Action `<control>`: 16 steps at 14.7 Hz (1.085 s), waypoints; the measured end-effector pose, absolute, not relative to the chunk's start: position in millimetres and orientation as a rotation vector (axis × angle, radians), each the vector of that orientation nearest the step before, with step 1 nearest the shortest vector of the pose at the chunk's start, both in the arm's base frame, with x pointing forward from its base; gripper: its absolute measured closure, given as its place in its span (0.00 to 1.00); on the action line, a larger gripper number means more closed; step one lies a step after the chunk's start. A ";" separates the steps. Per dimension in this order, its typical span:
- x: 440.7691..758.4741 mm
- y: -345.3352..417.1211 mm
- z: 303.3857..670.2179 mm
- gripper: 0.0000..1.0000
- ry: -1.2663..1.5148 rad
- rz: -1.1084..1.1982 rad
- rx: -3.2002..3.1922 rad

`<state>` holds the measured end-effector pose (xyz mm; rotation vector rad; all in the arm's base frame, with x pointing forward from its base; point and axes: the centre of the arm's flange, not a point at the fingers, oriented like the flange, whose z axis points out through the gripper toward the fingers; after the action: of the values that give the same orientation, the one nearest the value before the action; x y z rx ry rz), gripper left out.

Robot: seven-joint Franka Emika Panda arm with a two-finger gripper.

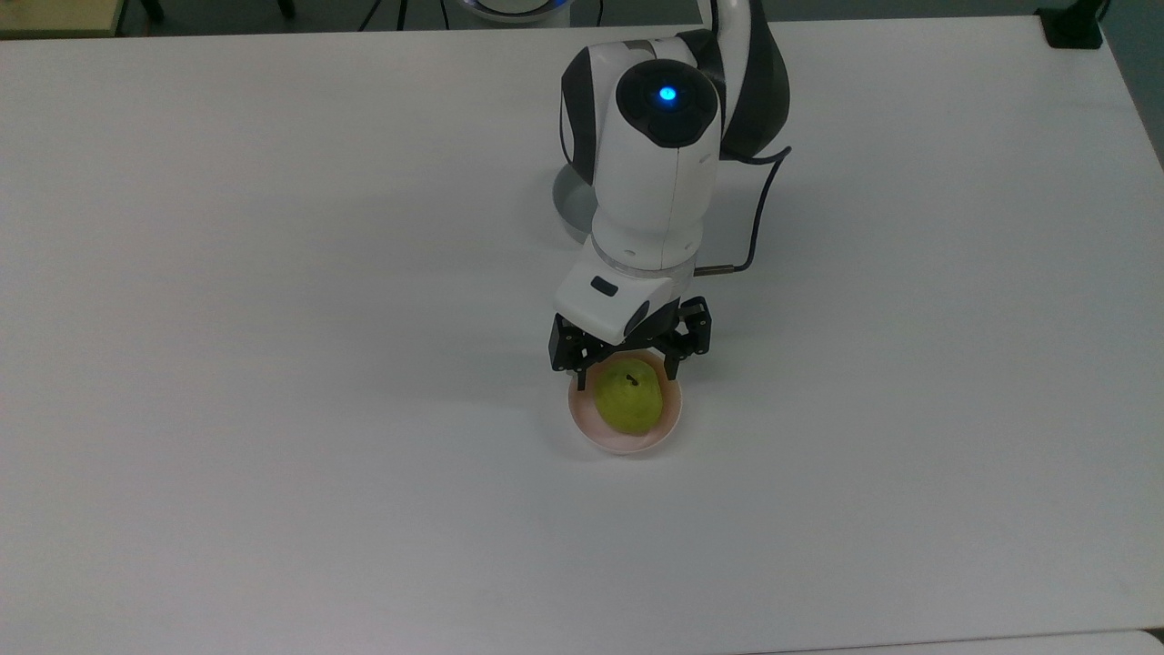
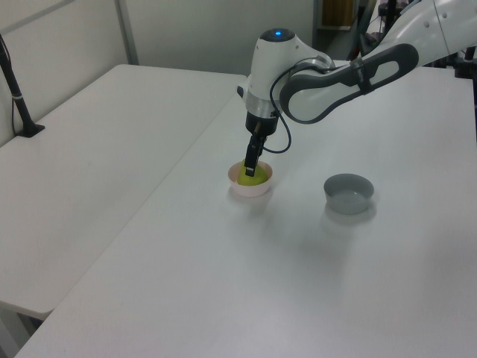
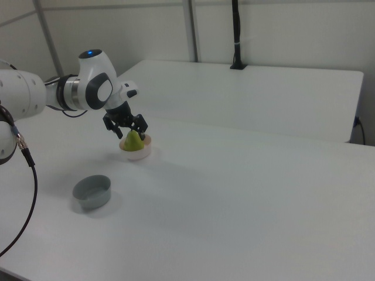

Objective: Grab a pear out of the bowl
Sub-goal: 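Close the gripper around the green pear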

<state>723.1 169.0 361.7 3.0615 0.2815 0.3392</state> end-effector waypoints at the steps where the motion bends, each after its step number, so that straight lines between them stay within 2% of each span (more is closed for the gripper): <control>1: 723.1 169.7 359.6 0.00 0.283 0.335 3.061; 4: 722.8 171.9 352.5 0.00 0.289 0.321 3.060; 7: 724.5 172.4 350.6 0.06 0.295 0.342 3.055; 9: 724.6 172.4 350.6 0.28 0.301 0.343 3.052; 11: 724.7 172.1 350.7 0.33 0.313 0.343 3.048; 12: 724.8 172.0 351.1 0.42 0.320 0.344 3.046; 16: 725.3 172.4 352.6 0.46 0.345 0.348 3.042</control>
<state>725.3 172.4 352.6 3.0417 0.3452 0.3483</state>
